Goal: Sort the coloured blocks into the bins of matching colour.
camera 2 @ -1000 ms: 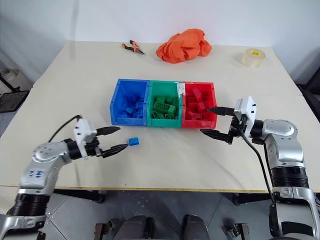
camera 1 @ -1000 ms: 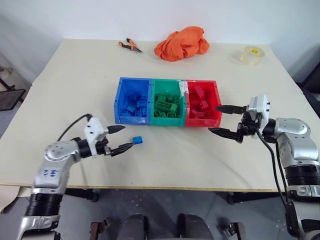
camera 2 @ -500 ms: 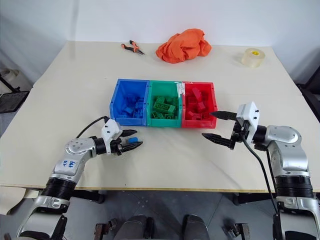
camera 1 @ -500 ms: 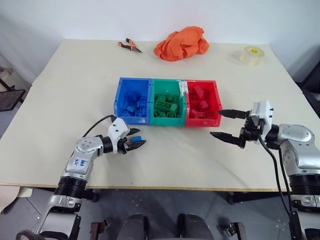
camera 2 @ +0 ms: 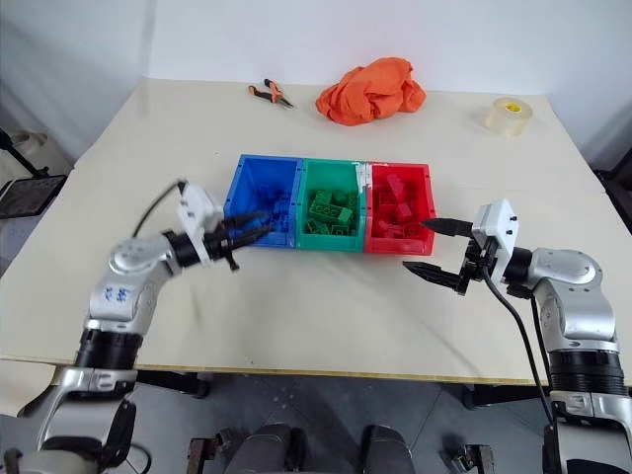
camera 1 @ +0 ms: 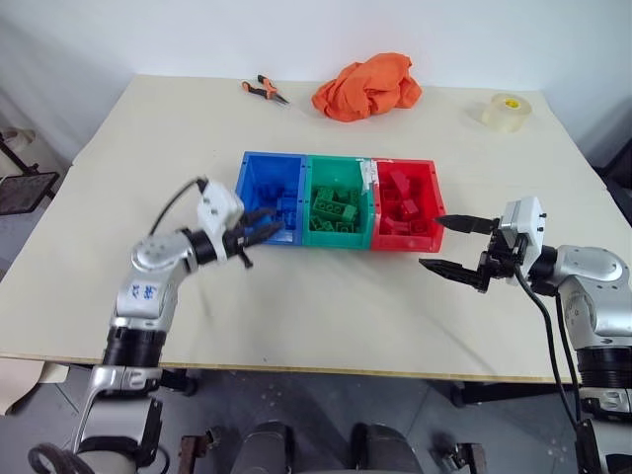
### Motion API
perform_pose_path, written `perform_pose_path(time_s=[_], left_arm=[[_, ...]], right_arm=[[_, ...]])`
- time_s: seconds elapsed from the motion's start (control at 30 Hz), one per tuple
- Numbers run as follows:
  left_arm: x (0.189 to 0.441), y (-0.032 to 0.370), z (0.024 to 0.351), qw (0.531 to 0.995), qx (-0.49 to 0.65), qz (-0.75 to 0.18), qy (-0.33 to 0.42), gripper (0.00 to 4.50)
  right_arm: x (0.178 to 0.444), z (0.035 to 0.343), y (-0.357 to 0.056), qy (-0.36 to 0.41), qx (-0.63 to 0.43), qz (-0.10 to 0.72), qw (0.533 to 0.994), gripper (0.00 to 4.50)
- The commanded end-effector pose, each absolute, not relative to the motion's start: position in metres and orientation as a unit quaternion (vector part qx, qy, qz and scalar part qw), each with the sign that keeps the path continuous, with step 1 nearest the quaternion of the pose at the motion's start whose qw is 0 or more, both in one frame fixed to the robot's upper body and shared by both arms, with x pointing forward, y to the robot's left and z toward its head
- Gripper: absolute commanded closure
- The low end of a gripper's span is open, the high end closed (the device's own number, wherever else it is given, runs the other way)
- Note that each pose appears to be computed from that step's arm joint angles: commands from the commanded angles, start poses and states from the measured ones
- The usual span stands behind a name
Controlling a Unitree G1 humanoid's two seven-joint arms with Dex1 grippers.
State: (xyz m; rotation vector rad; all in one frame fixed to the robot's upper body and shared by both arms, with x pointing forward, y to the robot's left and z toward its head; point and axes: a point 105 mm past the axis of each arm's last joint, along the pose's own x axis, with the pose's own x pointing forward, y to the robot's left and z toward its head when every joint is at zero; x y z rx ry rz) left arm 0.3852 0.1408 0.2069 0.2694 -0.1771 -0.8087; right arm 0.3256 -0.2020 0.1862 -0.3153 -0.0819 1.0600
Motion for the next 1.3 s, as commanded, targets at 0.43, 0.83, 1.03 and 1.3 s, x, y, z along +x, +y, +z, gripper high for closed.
perform_pose_path(time_s=[0.43,0.83,1.03,1.3], left_arm=[[0.39,0.15,0.23,0.91,0.11,-0.378,-0.128,0.03],[0.293,0.191,0.203,0.868,0.089,-0.486,-0.045,0.03],[0.265,0.228,0.188,0.881,0.114,-0.459,-0.003,0.03],[0.266,0.245,0.189,0.905,0.105,-0.411,-0.029,0.03]], right_arm=[[0.326,0.197,-0.202,-0.063,-0.152,0.502,0.849,0.0],[0.323,0.194,-0.231,-0.015,-0.182,0.512,0.839,0.0],[0.32,0.189,-0.253,0.016,-0.185,0.5,0.846,0.0],[0.324,0.18,-0.268,0.03,-0.173,0.479,0.86,0.0]])
